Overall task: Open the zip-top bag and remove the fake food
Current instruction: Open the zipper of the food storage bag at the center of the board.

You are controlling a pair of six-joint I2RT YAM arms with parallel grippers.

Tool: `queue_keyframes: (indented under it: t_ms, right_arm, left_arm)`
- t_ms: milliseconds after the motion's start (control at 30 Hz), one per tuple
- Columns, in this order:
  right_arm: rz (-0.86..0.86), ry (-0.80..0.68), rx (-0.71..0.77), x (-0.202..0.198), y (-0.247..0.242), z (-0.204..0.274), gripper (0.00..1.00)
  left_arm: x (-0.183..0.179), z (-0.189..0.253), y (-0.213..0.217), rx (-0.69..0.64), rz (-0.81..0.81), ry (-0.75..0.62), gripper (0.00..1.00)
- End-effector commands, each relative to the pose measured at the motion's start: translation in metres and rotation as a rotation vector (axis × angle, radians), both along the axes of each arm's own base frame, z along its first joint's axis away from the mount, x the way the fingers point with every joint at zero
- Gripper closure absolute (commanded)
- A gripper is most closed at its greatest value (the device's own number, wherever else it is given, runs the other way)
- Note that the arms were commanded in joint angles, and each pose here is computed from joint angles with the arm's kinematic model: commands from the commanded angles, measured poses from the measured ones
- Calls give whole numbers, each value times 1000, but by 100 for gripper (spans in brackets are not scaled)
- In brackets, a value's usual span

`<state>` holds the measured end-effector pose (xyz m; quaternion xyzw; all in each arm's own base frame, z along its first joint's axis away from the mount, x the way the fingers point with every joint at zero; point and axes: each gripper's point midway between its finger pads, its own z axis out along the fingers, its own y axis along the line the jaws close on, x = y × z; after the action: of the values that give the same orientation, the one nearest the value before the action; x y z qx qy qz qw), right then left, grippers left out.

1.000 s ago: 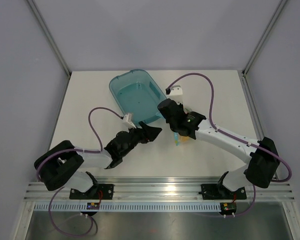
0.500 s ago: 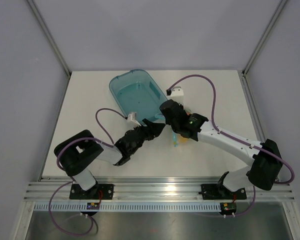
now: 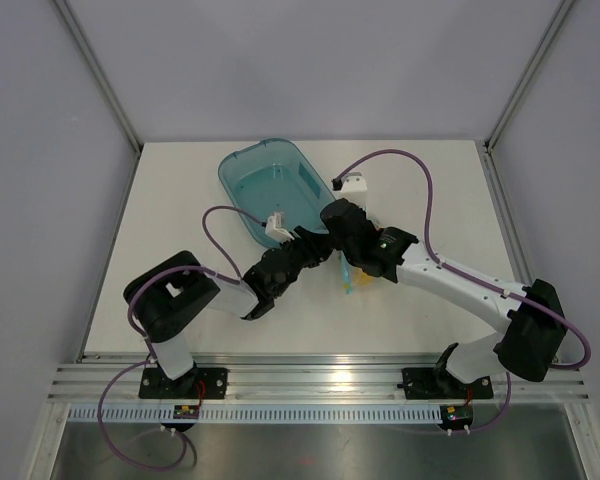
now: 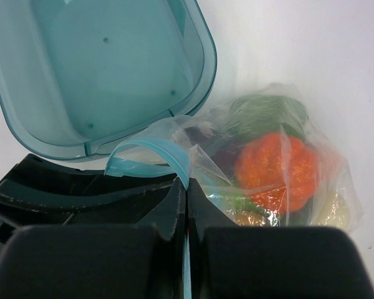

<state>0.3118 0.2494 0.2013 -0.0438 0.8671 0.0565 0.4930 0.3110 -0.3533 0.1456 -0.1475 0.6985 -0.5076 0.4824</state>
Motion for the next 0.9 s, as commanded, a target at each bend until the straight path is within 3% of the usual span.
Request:
queue_keyframes:
  t_ms: [0, 200, 333, 500, 867]
  right_arm:
    - [16, -40, 77, -1, 7, 20, 100]
    - [17, -40, 79, -1, 8, 20, 100]
    - [14, -44, 78, -1, 8, 20, 100]
    - [2, -51, 67, 1, 4, 20, 100]
    - [-31, -63, 15, 6, -2, 15, 100]
  left_arm:
    - [11, 17, -3, -24, 40, -49, 53]
    - [11, 14, -1, -20, 48, -43, 65]
    - [9, 18, 2, -21, 49, -49, 87]
    - [10, 10, 7, 49, 68, 7, 100]
    - [5, 0, 23, 125, 112, 116, 100]
